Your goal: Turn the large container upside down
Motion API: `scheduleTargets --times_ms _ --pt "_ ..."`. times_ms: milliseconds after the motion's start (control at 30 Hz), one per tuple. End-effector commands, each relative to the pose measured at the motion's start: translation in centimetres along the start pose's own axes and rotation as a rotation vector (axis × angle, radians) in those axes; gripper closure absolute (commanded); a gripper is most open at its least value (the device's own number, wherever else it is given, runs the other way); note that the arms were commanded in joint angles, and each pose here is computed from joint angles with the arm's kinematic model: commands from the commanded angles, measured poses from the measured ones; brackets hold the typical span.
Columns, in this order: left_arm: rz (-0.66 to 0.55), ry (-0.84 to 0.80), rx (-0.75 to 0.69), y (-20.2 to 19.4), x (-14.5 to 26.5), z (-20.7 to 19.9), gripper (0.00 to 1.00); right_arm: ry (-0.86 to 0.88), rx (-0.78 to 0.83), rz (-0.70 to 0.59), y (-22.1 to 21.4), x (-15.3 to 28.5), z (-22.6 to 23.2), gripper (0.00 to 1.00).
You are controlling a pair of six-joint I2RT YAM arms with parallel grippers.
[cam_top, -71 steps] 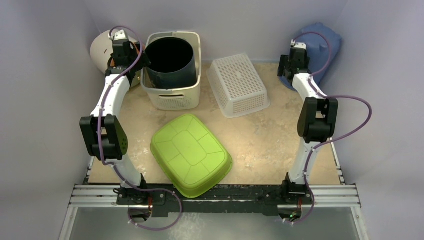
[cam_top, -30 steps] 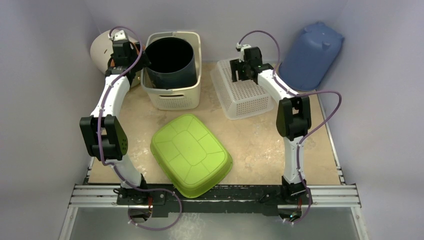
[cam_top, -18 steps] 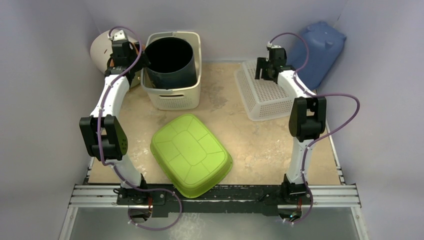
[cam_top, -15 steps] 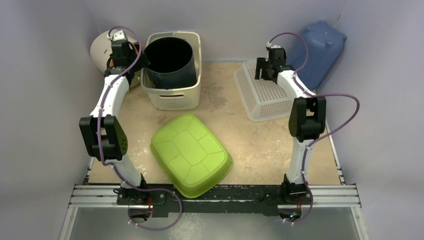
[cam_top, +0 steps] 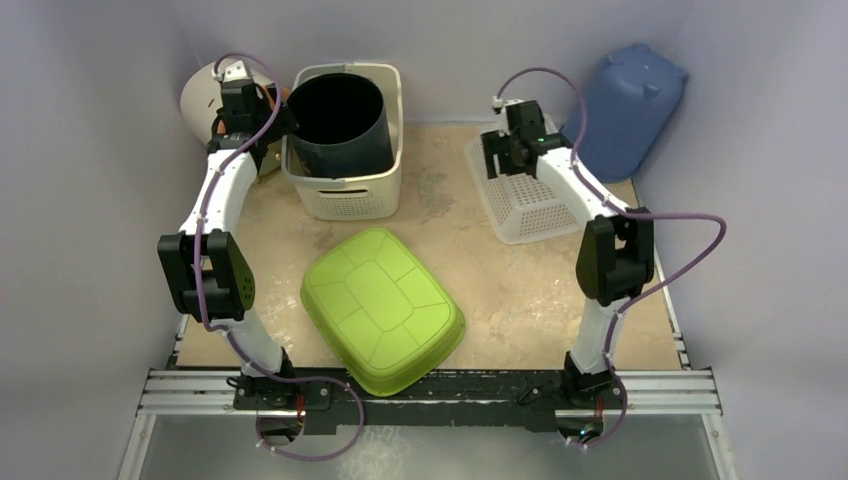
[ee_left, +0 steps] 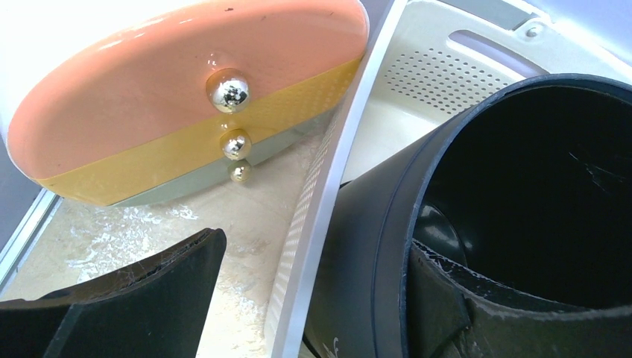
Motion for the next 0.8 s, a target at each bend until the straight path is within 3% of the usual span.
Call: scheduleTargets --times_ms 0,400,767 --pt "-0.006 0.121 0.005 0.2 0.3 2.5 0.20 0.155 0.097 -0.012 -0.9 6.1 5.1 0.24" --pt "-0.022 0.121 0.033 1.0 1.4 2.5 0.20 0.487 0.250 0.113 -10.4 15.5 15.9 0.25" --pt "-0.018 0.093 0.046 -0.1 1.7 2.3 0.20 0.691 0.357 0.236 -17.5 19.8 22.0 0.26"
Point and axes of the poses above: each gripper's point midway between its finger pads, its own x axis back along the fingers, its own z axis along the line the jaws close on, y = z × x, the point moved 10 cm from there along x, back along the fingers, and after that the axes turned 15 degrees about -x, right-handed, at the moved point
